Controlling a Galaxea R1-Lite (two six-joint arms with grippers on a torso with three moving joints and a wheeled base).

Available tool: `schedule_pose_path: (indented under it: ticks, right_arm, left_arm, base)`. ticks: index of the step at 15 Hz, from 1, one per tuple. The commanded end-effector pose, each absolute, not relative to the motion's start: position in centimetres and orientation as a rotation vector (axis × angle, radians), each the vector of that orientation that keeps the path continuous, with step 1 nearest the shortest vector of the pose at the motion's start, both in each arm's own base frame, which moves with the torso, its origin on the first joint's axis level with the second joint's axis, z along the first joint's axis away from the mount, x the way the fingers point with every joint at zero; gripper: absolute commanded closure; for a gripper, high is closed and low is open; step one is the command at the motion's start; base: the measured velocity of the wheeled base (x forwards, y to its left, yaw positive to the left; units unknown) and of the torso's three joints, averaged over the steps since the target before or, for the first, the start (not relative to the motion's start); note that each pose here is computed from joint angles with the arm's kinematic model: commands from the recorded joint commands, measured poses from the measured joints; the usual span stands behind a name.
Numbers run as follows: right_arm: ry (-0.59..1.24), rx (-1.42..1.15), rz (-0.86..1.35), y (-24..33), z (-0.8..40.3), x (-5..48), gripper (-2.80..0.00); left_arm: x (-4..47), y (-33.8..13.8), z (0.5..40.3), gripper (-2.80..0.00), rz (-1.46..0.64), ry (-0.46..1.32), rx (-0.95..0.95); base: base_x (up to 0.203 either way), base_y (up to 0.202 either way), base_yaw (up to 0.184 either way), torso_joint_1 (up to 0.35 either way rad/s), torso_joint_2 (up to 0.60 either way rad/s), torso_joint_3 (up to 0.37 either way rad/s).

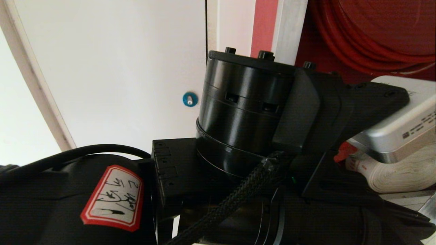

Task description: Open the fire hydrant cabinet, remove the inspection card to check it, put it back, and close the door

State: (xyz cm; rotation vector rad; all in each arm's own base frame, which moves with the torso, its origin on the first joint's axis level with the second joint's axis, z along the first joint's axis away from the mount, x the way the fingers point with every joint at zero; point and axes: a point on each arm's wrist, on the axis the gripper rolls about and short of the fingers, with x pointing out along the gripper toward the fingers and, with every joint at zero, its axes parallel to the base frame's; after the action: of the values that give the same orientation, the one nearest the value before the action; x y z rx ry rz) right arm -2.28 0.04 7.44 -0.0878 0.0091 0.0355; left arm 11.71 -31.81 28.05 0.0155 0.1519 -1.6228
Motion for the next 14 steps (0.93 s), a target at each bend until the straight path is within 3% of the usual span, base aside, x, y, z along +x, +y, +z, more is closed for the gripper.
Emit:
schedule_pose_path:
  ticks: [1, 6, 14]
  right_arm:
    - [0.011, -0.089, 0.037, 0.0, 7.4, -2.3, 0.00]
    - [0.011, -0.089, 0.037, 0.0, 7.4, -2.3, 0.00]
    - [0.011, -0.089, 0.037, 0.0, 7.4, -2.3, 0.00]
  left_arm:
    - [11.6, -31.6, 28.2, 0.00, -1.621, 0.146, 0.013]
    - [13.6, -29.7, 26.1, 0.00, -1.497, 0.220, 0.040]
    - [19.1, -16.9, 23.8, 0.00, -1.072, 0.291, 0.023]
  base:
    - [0.000, 0.000, 0.000, 0.000, 0.00, 0.000]
    - [0.000, 0.000, 0.000, 0.000, 0.00, 0.000]
    - [0.000, 0.000, 0.000, 0.000, 0.00, 0.000]
